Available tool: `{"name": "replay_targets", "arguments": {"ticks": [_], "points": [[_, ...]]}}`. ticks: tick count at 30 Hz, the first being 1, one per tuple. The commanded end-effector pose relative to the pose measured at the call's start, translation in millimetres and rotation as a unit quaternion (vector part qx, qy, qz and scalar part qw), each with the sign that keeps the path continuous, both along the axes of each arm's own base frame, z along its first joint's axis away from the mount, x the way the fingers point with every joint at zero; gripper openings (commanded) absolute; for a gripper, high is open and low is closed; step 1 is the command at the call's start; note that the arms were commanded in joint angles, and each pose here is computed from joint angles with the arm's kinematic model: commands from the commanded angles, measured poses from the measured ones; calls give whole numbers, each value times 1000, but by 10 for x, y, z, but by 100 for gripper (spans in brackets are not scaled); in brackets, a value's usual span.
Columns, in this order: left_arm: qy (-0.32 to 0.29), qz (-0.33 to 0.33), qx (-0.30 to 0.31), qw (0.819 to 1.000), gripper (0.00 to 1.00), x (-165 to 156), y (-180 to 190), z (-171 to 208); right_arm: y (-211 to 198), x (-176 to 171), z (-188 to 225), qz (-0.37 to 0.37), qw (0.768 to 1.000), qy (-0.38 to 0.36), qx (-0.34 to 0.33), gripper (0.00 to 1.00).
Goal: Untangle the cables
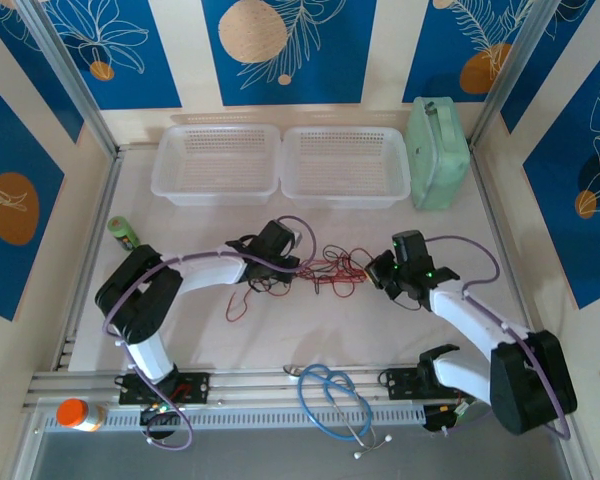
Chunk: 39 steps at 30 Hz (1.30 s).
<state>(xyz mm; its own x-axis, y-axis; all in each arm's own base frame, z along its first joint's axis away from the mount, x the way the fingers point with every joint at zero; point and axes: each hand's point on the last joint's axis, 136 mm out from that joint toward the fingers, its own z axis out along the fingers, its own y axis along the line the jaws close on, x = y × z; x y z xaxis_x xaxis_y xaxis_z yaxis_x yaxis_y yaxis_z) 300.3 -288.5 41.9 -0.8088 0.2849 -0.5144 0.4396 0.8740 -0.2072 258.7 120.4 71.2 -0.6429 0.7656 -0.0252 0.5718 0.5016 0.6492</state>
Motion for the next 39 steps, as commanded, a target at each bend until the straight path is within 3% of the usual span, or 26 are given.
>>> {"name": "replay_targets", "arguments": {"ticks": [1, 10, 16, 22, 29, 34, 39], "points": [[-29, 78, 43, 996, 0, 119, 322, -41, -136, -78, -15, -59, 997, 25, 32, 1], [-82, 130, 81, 985, 0, 272, 617, 133, -381, -430, -284, -113, 990, 81, 13, 0], [-107, 128, 94, 982, 0, 371, 653, 304, -549, -580, -401, -65, 990, 109, -64, 3], [-111, 109, 69, 985, 0, 368, 543, 365, -437, -499, -257, 83, 984, 103, -118, 29], [-110, 86, 50, 989, 0, 327, 415, 365, -142, -341, 246, 227, 951, 39, -207, 59], [-115, 84, 48, 989, 0, 315, 395, 392, 305, -88, 518, 305, 929, -1, -211, 68], [-116, 85, 48, 988, 0, 308, 407, 400, 751, 271, 453, 368, 900, 5, -233, 71]]}}
